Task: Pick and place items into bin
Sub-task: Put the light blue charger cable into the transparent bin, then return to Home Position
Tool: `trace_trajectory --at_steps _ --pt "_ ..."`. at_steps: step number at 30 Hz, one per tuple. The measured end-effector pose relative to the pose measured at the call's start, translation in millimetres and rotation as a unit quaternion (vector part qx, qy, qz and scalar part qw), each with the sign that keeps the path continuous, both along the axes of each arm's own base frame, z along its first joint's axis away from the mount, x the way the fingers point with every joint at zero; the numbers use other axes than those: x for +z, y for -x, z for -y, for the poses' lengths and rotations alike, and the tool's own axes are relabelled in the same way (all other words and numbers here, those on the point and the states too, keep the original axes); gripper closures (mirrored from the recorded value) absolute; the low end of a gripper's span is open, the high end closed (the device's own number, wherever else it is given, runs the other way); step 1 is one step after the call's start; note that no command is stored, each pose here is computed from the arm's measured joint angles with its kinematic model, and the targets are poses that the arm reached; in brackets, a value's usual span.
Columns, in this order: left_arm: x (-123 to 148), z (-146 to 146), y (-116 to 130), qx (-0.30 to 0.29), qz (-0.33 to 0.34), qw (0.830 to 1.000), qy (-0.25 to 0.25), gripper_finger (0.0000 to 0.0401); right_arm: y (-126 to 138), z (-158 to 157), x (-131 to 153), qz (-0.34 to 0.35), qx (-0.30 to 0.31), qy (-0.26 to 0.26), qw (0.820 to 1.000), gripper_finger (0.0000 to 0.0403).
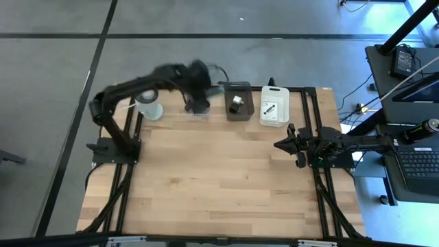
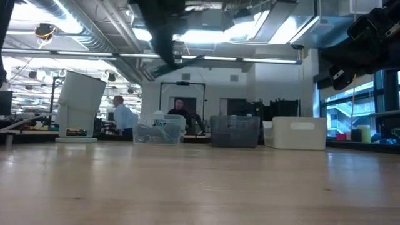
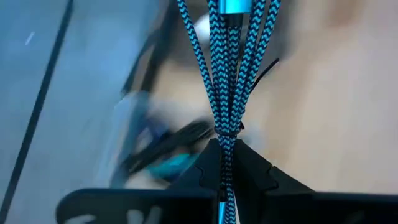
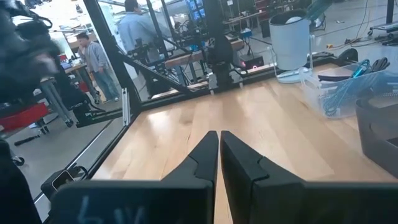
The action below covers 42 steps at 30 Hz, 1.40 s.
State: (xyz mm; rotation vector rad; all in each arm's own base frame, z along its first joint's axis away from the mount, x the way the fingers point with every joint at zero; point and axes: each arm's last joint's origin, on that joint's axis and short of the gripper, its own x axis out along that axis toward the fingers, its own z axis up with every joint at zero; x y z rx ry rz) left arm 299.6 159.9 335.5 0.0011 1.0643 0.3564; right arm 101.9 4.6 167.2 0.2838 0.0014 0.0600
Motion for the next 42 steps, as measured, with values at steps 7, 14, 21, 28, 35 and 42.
trace_trajectory --at_steps 7,14,21,28,35,42 --pt "-20 -62 50 0.226 0.021 0.968 0.103 0.0389 0 0 0 0.0 0.0 0.0 1.0 0.0379" --pt "-78 -75 51 0.308 0.031 0.93 0.198 0.0389 0 0 0 0.0 0.0 0.0 1.0 0.0379" --pt "-106 -79 34 0.329 0.024 0.917 0.224 0.0389 0 0 0 0.0 0.0 0.0 1.0 0.0379" --pt "-117 -82 33 0.35 0.013 0.904 0.246 0.0343 0 0 0 0.0 0.0 0.0 1.0 0.0379" --pt "-113 -82 33 0.35 0.008 0.904 0.246 0.0302 0 0 0 0.0 0.0 0.0 1.0 0.0379" --pt "-72 -83 32 0.323 0.043 0.92 0.219 0.0287 0 0 0 0.0 0.0 0.0 1.0 0.038"
